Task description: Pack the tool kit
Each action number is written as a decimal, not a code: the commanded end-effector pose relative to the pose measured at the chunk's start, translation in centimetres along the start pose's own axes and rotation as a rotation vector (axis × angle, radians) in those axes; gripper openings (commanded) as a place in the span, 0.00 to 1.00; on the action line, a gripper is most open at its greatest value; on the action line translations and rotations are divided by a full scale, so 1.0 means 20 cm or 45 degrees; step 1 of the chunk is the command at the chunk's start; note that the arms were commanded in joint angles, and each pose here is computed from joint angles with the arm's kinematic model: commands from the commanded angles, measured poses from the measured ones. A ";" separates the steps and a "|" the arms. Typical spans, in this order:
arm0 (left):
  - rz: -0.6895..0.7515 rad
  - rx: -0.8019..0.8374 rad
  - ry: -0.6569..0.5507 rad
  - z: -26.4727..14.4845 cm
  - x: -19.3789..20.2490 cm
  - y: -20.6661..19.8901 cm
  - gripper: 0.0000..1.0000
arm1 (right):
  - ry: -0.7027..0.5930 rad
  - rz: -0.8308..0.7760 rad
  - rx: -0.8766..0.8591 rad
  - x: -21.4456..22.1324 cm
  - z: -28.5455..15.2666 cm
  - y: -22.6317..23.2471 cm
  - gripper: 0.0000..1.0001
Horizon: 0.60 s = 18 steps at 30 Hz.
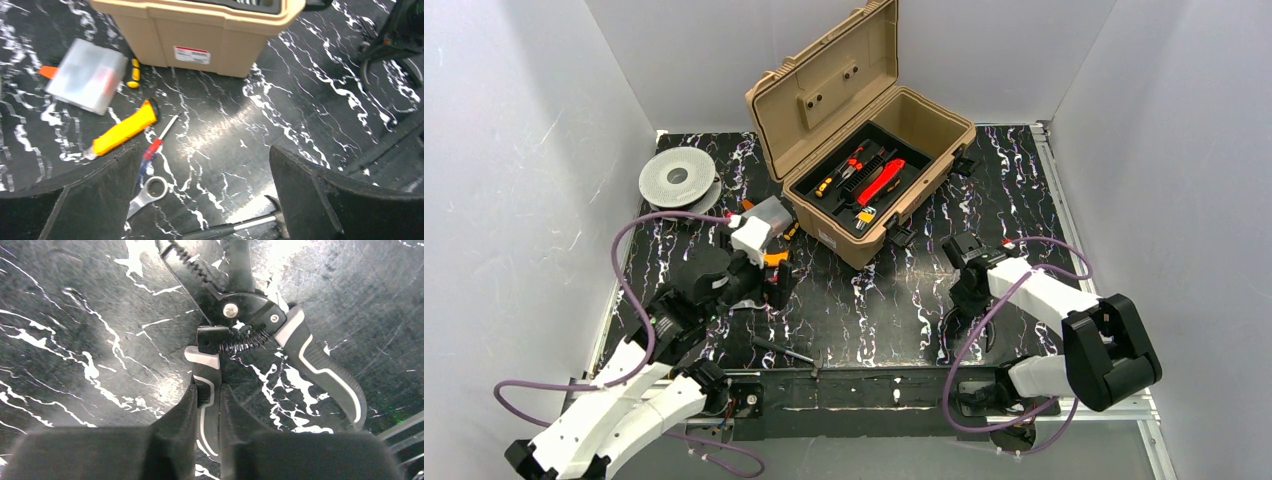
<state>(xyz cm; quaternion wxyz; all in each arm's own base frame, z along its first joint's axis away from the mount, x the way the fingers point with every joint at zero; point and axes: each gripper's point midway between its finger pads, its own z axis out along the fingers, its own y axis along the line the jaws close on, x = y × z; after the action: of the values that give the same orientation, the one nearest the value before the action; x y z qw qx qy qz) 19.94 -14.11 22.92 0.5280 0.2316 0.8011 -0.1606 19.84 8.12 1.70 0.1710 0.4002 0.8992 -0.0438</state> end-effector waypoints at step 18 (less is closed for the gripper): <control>-0.242 0.484 0.162 0.10 -0.04 -0.57 0.99 | -0.231 -0.021 -0.752 -0.20 -0.48 0.22 0.01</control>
<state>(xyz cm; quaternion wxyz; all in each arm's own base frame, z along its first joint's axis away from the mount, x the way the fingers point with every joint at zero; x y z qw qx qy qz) 15.52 -24.04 20.35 0.3868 0.2702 0.8227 -0.3170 20.97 10.38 8.31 0.2844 0.3644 0.8736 0.1519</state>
